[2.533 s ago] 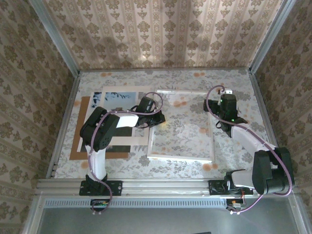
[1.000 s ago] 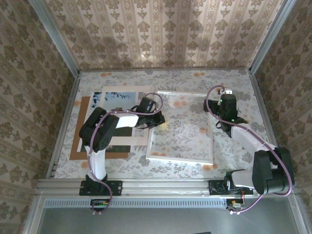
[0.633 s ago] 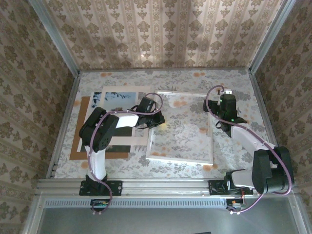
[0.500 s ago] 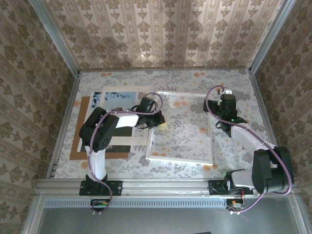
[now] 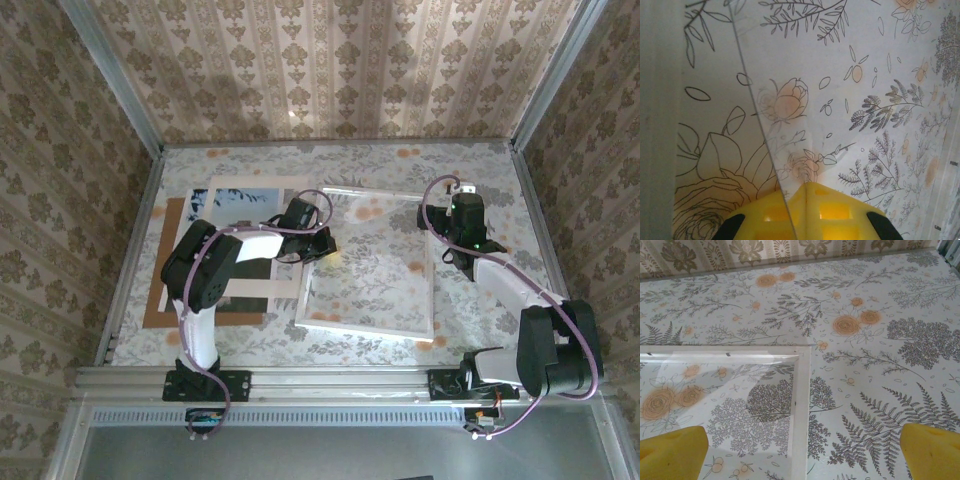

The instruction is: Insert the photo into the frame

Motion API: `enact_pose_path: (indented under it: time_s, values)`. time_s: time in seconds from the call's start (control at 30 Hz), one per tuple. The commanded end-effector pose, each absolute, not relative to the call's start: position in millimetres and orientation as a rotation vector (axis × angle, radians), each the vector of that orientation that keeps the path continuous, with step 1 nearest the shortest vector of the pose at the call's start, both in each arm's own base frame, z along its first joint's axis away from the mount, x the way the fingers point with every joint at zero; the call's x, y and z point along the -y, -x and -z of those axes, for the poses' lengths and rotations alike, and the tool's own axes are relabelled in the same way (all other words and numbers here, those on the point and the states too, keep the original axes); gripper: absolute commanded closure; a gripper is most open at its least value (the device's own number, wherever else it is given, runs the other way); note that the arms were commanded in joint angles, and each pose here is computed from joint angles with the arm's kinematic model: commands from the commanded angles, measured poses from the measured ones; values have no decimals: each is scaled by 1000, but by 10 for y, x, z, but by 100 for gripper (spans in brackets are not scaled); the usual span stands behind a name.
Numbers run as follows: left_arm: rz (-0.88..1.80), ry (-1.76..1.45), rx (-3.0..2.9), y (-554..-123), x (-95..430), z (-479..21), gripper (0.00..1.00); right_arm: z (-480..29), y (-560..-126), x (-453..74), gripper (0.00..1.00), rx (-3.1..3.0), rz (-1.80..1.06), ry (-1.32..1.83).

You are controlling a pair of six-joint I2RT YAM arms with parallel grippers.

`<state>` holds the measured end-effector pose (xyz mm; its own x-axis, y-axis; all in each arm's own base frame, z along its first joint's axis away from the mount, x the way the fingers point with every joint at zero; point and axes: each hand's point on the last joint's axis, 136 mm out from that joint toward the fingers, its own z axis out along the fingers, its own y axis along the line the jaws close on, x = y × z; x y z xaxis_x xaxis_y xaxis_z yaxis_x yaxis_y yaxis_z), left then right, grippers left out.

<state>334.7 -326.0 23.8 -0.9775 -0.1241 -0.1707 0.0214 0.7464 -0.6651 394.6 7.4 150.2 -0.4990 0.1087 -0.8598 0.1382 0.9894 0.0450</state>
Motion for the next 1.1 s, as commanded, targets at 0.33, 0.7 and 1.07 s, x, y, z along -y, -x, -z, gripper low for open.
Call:
enact_pose_path:
  time_s: [0.33,0.7,1.07]
  values:
    - [968,-39,-2756,-3338,3276,-320,100,-1508,-3967,-72,0,-2087,57,-168]
    - [947,-87,-2751,-3378,3309,-348,100,-1489,-3962,-67,0,-2091,61,-167]
    - [926,-102,-2745,-3408,3283,-358,100,-1487,-3960,-70,0,-2091,59,-166]
